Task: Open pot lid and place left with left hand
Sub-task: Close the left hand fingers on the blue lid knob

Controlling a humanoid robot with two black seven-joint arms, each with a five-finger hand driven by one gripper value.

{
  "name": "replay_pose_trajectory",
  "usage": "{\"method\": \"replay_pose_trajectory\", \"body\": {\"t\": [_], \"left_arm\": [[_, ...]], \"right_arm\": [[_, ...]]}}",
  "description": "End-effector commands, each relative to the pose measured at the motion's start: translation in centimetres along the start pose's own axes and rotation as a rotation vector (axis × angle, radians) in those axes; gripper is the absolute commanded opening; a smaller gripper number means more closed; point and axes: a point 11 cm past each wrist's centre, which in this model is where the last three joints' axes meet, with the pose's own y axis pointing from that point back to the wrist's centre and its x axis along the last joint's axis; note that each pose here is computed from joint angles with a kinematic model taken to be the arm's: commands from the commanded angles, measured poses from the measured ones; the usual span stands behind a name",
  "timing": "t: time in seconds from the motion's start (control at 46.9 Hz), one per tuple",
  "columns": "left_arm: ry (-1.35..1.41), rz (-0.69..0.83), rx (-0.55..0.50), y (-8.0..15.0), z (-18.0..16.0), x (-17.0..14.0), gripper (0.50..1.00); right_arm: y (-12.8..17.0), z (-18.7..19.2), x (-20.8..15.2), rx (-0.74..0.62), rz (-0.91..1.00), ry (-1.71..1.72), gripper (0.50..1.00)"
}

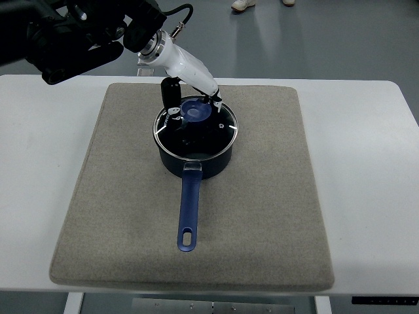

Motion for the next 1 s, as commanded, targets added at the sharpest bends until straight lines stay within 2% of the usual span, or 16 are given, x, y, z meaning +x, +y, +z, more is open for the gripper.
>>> {"method": "replay_pose_trajectory", "body": {"t": [0.0,0.171,0.235,0.277,0.341,0.982], "left_arm": [[-0.002,-0.003,-0.005,-0.09,0.15,-0.06,0.703],[-0.003,-0.004,-0.008,-0.14,0.24,-0.08,0.664],[-0.002,-0.003,-0.006,-0.11,0.2,-0.07,0.594],[-0.002,-0.003,-0.006,-0.11,0.2,-0.07,0.583],[-0.001,-0.002,-0.004,-0.07,0.11,-0.05,0.5],[0.005,0.01,-0.022,-0.3,0.58,0.2,0.5]], "right_arm": [[0.0,0.0,0.0,0.0,0.0,0.001,0.917],[0.0,0.01,0.0,0.0,0.0,-0.001,0.917],[0.0,0.0,0.0,0.0,0.0,0.001,0.917],[0.0,0.0,0.0,0.0,0.0,0.001,0.917],[0.0,0.0,0.0,0.0,0.0,0.001,0.917],[0.0,0.01,0.0,0.0,0.0,-0.001,0.917]]}}
